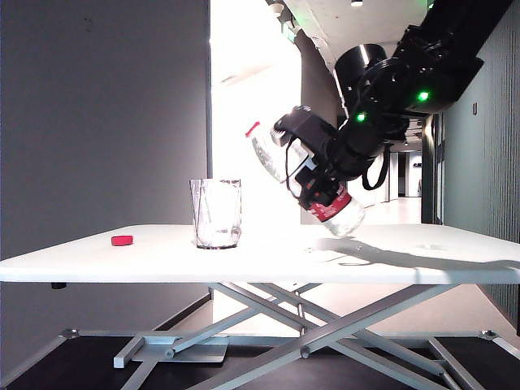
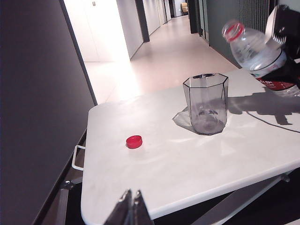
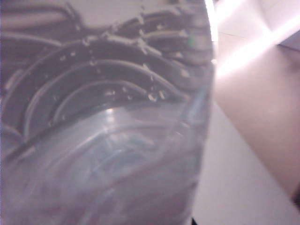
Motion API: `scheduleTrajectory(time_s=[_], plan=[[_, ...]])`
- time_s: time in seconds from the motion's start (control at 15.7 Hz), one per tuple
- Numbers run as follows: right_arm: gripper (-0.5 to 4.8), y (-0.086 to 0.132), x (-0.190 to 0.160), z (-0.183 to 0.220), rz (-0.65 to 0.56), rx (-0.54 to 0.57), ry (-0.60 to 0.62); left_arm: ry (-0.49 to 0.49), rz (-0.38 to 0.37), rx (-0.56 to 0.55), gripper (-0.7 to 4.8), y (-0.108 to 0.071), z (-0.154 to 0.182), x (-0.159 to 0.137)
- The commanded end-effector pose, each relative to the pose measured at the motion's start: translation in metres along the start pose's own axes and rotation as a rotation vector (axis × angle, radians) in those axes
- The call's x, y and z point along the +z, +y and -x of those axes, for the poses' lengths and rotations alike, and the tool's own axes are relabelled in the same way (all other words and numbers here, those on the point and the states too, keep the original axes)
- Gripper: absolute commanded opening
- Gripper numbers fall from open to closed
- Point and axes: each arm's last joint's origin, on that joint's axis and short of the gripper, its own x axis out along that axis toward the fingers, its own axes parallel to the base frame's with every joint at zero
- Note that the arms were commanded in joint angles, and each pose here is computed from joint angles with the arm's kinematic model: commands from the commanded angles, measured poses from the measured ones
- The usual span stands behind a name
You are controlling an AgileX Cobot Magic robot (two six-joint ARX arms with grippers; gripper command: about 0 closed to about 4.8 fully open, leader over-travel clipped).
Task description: Pick up the mineral water bottle on the table and pour water into the mug until it's half full.
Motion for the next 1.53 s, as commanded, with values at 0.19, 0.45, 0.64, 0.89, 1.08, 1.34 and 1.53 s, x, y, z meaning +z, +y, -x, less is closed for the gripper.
scheduleTrajectory(time_s=[0.19,0.45,0.64,0.89,1.08,1.34,1.53], plan=[[1.79,-0.012,0.020,0.005,0.100,-0.137,-0.030,-0.013,0.000,0.002,-0.04,0.000,0.000,0.002],[1.80,-0.007,0.027,0.006,0.219,-0.161,-0.008,-0.013,0.000,0.002,-0.04,0.000,0.000,0.002],[1.79,-0.006,0.029,0.006,0.290,-0.182,0.016,-0.013,0.000,0.002,-0.04,0.000,0.000,0.002],[1.79,-0.007,0.029,0.007,0.328,-0.208,0.031,-0.013,0.000,0.001,-0.04,0.000,0.000,0.002],[1.79,-0.009,0.031,0.007,0.324,-0.233,0.011,-0.013,0.000,0.001,-0.04,0.000,0.000,0.002],[1.79,-0.014,0.037,-0.003,0.371,-0.265,0.032,-0.014,0.000,0.001,-0.04,0.000,0.000,0.002],[1.79,-0.014,0.036,-0.004,0.401,-0.273,0.046,-0.013,0.000,0.002,-0.04,0.000,0.000,0.002]])
